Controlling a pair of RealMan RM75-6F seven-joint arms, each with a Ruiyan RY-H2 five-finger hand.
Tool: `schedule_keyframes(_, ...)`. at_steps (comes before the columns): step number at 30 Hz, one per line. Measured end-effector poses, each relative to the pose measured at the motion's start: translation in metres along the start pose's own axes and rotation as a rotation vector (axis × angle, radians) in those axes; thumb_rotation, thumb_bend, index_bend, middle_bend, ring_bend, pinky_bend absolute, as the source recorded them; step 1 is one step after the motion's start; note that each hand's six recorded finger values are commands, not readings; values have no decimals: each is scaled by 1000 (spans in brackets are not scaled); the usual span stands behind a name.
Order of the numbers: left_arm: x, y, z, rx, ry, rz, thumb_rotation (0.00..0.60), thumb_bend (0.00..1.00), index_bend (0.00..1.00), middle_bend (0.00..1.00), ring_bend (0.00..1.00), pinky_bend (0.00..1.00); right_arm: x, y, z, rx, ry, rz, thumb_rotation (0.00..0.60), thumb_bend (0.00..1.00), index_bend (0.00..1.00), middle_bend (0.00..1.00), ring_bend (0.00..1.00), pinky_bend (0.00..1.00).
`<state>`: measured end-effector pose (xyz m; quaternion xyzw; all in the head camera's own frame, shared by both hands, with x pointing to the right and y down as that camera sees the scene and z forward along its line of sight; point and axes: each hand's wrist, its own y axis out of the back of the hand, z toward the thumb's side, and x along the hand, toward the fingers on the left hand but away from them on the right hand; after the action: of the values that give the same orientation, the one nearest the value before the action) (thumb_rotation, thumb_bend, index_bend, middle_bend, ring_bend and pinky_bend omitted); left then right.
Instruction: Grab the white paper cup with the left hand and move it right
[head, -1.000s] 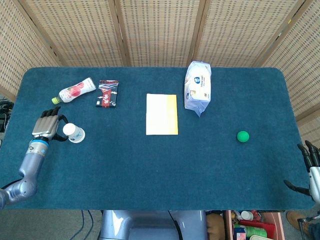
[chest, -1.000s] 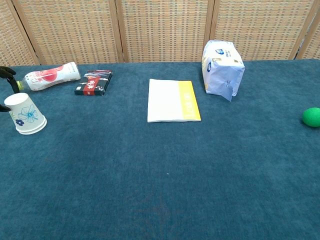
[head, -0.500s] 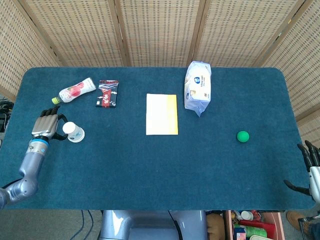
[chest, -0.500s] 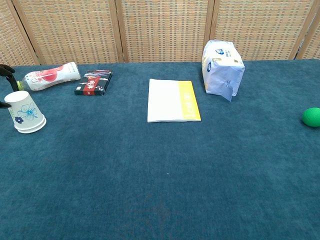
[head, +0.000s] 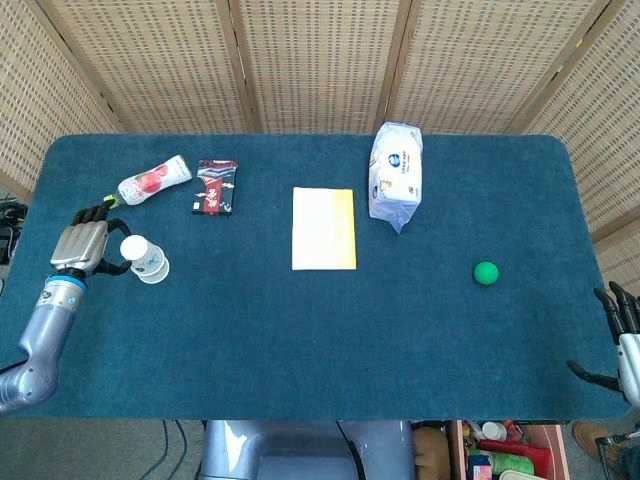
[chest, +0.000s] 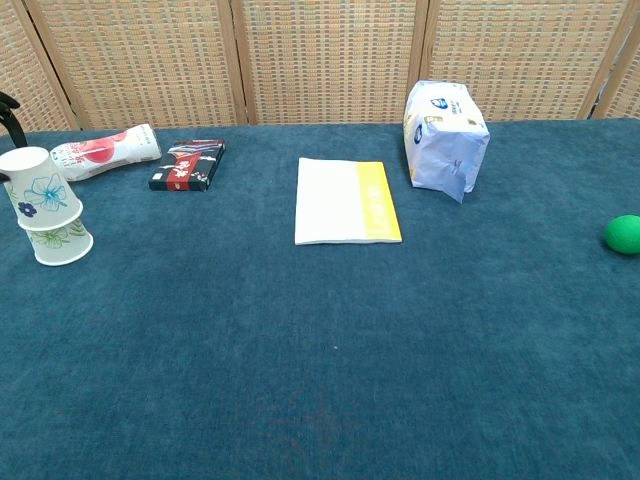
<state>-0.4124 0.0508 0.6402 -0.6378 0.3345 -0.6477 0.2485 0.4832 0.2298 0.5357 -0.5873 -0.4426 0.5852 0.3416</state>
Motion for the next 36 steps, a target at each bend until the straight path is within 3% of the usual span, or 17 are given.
schedule_keyframes(9,-35,31,26,-3,-128,64,600,291,394,0,0,0,1,2,1,-7,7,-2,600,0,0,0,0,0)
schedule_keyframes(12,-40,32,33,-4,-148,66,600,290,394,0,0,0,2,2,0,-9,5,-2,600,0,0,0,0,0)
schedule_keyframes(33,11,-48,44,-56,-68,-60,600,291,394,0,0,0,0,-2,-1,1,-5,16,600,0,0,0,0,0)
schedule_keyframes(36,14,-54,45,-67,-66,-67,600,290,326,0,0,0,-1,-2,-2,2,-7,16,600,0,0,0,0,0)
